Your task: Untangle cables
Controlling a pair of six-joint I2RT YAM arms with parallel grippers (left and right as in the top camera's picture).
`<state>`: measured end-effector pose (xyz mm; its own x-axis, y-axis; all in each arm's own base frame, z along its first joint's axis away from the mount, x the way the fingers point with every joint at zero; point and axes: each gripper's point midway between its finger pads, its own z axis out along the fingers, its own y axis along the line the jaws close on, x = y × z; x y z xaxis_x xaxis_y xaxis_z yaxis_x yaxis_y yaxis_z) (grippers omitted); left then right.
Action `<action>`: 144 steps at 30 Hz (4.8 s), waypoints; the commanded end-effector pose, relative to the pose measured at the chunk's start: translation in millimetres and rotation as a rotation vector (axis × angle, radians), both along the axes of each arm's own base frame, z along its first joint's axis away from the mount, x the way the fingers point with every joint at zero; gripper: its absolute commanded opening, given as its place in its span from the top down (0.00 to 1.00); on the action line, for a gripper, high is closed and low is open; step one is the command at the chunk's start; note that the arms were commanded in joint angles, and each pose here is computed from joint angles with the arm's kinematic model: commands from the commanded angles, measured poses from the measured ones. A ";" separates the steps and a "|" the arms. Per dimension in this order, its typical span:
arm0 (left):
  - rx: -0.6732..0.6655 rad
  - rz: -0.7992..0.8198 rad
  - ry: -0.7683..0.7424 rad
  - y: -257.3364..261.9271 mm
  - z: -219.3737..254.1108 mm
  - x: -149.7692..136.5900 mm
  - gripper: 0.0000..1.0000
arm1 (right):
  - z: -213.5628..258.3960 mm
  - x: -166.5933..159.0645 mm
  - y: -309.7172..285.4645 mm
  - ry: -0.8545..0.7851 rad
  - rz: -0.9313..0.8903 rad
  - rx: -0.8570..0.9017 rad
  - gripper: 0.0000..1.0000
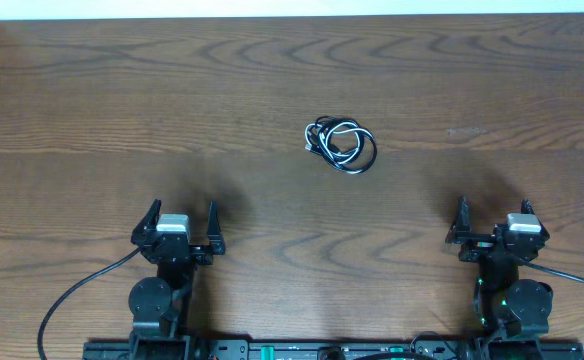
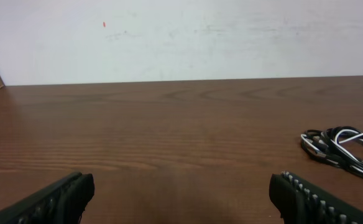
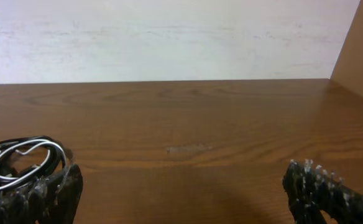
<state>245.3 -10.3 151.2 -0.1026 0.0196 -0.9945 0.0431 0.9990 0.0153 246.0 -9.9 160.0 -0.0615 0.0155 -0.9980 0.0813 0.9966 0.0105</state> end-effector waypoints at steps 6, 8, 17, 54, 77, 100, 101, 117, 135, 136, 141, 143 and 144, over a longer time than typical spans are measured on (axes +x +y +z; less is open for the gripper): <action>0.001 -0.006 0.049 -1.0 -14.0 -1.5 0.04 | 0.1 -0.4 -1.1 -0.004 -0.011 0.013 0.01; 0.001 -0.006 0.049 -1.0 -14.0 -1.5 0.04 | 0.1 -0.4 -1.1 -0.004 -0.011 0.013 0.01; 0.001 -0.006 0.049 -1.0 -14.0 -1.5 0.04 | 0.1 -0.4 -1.1 -0.004 -0.011 0.013 0.01; 0.004 -0.006 0.048 -1.0 -13.9 -1.5 0.04 | 0.2 -0.4 -0.6 -0.004 -0.008 0.013 0.01; -0.114 0.017 0.176 -0.9 -19.3 -1.1 0.04 | 6.7 -2.6 -0.9 0.077 -0.012 0.034 0.01; -0.188 -0.022 1.032 -25.2 6.1 11.3 0.04 | -0.3 37.9 12.5 0.817 0.023 0.035 0.01; -0.188 -0.018 1.060 -25.0 3.1 5.7 0.04 | 1.1 41.1 16.5 0.832 0.042 0.045 0.01; -0.307 -0.145 0.959 -51.6 22.8 27.1 0.04 | 7.6 50.1 42.9 0.809 0.181 0.115 0.01; -0.143 -0.246 0.855 -122.5 55.9 141.6 0.09 | 6.3 48.9 42.8 0.816 0.180 0.116 0.01; -0.133 -0.266 0.862 -133.8 45.7 148.2 0.10 | 6.4 48.9 42.9 0.816 0.181 0.116 0.01; -0.097 -0.336 0.892 -175.4 8.5 162.0 0.14 | 6.3 49.0 42.8 0.816 0.180 0.116 0.01; -0.082 -0.360 0.906 -190.8 -7.8 165.0 0.17 | 6.3 49.0 42.9 0.816 0.181 0.116 0.01; -0.074 -0.373 0.914 -198.7 -16.6 166.1 0.19 | 6.3 49.0 42.9 0.816 0.181 0.116 0.01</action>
<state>407.7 -190.0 149.3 -0.8309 0.1152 -0.5443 0.2919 0.9231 -0.2503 291.7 29.4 157.7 -0.7867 0.0284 -0.6167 -0.0486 0.9930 0.1077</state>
